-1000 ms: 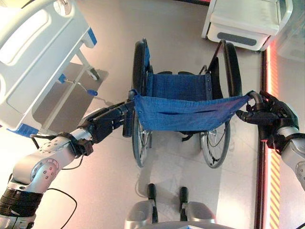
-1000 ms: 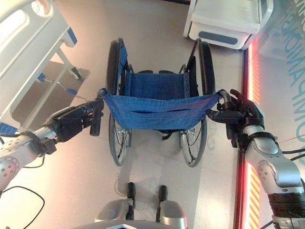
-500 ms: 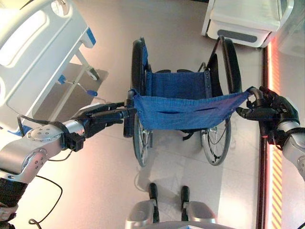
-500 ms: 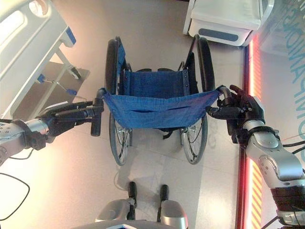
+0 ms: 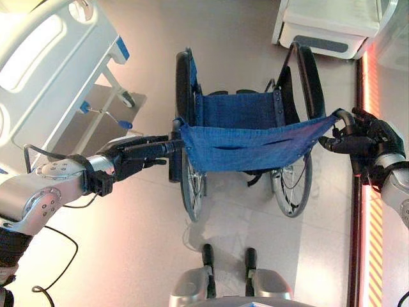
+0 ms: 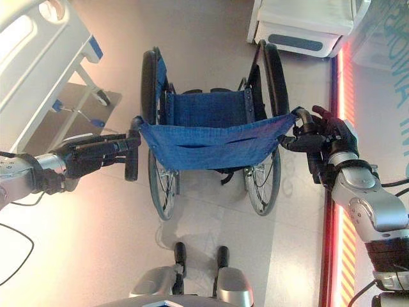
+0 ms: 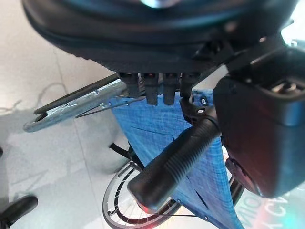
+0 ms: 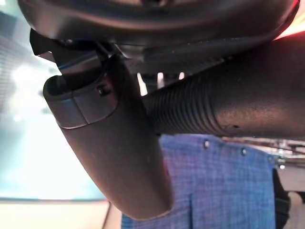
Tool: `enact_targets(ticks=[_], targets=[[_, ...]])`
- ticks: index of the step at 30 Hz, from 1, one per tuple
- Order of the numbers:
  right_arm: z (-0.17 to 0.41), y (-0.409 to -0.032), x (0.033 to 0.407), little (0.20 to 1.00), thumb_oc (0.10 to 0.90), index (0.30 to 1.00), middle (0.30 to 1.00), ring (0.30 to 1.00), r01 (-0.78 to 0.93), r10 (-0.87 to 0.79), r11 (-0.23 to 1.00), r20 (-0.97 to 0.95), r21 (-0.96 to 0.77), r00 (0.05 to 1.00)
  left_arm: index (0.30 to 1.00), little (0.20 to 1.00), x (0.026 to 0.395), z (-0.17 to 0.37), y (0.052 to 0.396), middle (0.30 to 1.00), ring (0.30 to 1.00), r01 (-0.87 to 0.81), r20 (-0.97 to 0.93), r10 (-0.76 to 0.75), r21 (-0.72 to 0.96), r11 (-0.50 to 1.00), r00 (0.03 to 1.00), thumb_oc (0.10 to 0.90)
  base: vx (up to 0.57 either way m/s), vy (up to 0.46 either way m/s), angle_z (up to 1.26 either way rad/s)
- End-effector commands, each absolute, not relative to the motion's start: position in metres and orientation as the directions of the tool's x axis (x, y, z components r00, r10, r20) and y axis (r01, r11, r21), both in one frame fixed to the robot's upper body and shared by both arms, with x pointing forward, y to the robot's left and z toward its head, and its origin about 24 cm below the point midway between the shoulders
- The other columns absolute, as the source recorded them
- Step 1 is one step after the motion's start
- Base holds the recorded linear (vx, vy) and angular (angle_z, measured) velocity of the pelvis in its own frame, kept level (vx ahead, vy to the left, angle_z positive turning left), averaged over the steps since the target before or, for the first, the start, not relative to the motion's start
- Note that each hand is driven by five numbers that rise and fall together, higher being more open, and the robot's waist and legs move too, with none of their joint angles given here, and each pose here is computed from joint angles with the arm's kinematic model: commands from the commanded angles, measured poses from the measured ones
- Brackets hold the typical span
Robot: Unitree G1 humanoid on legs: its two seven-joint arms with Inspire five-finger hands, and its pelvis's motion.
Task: Push the wheelchair next to the bed
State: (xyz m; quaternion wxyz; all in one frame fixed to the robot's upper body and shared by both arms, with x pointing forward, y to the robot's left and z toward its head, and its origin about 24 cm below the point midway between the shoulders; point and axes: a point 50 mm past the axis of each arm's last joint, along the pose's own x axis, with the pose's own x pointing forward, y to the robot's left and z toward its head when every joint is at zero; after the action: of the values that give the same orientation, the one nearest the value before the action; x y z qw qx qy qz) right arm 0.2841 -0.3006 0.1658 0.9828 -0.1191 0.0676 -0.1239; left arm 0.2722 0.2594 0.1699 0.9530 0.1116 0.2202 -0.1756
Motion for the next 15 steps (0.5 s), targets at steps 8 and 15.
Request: enact_targets(ticks=[8,15], targets=[[0.198,-0.250,0.308,0.900,0.800,0.900,0.900,0.900,0.063,-0.058,0.974,0.028,-0.220,0.998,0.900,0.900,0.281,0.164,0.222,0.900,0.900,0.468,-0.435,-0.435,-0.034,0.883,0.789,0.800,0.01,0.002,-0.02],[0.198,-0.251,0.315,0.900,0.800,0.900,0.900,0.900,0.067,-0.062,0.972,0.028,-0.225,0.998,0.900,0.900,0.289,0.162,0.235,0.900,0.900,0.404,-0.486,-0.323,0.069,0.912,0.812,0.800,0.00,0.000,0.00]])
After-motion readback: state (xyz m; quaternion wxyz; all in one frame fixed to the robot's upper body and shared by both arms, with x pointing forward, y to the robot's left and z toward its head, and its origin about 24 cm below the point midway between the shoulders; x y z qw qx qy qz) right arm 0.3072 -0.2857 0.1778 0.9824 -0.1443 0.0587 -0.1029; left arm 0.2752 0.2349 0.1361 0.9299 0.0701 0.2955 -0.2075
